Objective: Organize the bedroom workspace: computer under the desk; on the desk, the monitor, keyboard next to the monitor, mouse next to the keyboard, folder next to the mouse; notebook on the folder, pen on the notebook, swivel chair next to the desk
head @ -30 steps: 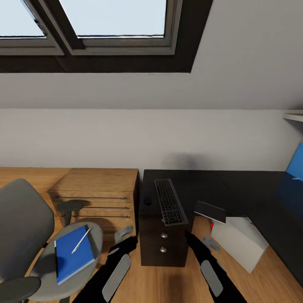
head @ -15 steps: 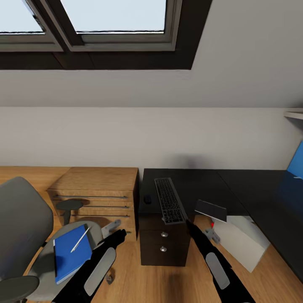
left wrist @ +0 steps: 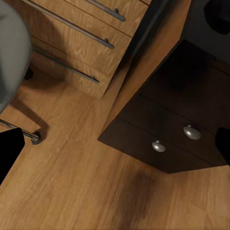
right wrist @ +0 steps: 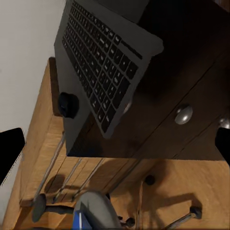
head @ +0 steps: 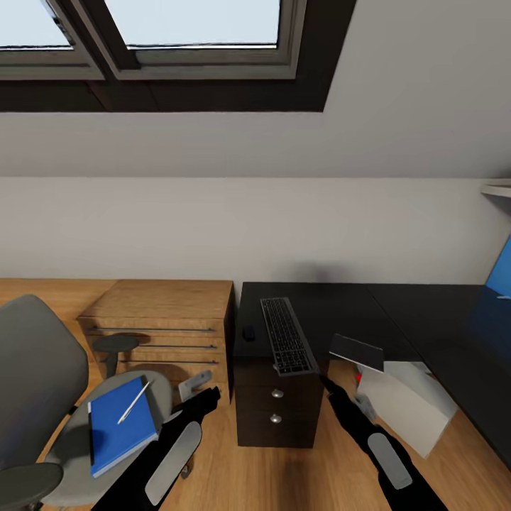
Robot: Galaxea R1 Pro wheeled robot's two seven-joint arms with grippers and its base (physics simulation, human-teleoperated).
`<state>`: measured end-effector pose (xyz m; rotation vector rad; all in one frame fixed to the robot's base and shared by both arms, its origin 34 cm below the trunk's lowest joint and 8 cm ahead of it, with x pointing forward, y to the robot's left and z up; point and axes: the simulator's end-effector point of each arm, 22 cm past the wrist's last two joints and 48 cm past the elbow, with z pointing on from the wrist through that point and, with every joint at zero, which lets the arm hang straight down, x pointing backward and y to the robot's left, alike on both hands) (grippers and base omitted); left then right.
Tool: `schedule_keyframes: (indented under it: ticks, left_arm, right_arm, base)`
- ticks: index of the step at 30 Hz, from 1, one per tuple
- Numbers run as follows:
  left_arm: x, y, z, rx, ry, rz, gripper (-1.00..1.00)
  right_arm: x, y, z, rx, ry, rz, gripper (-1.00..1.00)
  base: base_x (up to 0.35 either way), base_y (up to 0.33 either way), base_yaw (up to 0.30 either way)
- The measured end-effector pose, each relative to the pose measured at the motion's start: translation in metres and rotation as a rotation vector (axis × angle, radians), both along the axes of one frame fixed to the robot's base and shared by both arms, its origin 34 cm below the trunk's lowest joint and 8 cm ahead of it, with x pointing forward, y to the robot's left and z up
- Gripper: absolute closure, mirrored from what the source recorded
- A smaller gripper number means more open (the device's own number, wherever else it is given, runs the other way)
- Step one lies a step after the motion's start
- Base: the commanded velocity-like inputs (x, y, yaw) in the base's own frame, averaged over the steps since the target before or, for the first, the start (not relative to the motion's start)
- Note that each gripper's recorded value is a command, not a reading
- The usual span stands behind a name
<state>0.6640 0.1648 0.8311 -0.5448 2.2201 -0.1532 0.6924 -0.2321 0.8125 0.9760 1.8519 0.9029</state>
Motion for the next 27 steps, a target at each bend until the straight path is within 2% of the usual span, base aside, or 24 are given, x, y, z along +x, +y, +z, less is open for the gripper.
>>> schedule_keyframes:
  ticks: [3,7,11,17,18,25,27]
  left_arm:
    - [0.000,-0.001,-0.004,-0.001,0.001,-0.001,-1.00]
    - [-0.002,-0.011,-0.011,0.008,0.001,-0.031,-1.00]
    - [-0.003,-0.017,-0.017,0.011,0.002,-0.044,-1.00]
    - [-0.004,-0.018,-0.028,0.013,0.008,-0.047,-1.00]
    - [-0.005,-0.019,-0.030,0.013,0.011,-0.049,-1.00]
    - [-0.004,-0.020,-0.041,0.012,0.010,-0.050,-1.00]
    - [-0.005,-0.020,-0.044,0.012,0.013,-0.053,-1.00]
  right_arm:
    - [0.000,-0.001,-0.001,0.037,-0.024,0.003,-1.00]
    - [-0.010,0.005,-0.024,0.075,0.016,0.016,-1.00]
    - [-0.016,0.007,-0.042,0.085,0.050,0.018,-1.00]
    - [-0.015,0.009,-0.052,0.079,0.048,0.021,-1.00]
    - [-0.011,0.007,-0.045,0.074,0.024,0.017,-1.00]
    - [-0.007,0.006,-0.048,0.076,-0.002,0.021,-1.00]
    - [-0.004,0.010,-0.040,0.092,-0.053,0.039,-1.00]
  base:
    - [0.000,0.000,0.000]
    - [0.000,0.000,0.000]
    - [0.000,0.000,0.000]
    - [0.000,0.000,0.000]
    - [0.000,0.000,0.000]
    - [0.000,0.000,0.000]
    - [0.000,0.000,0.000]
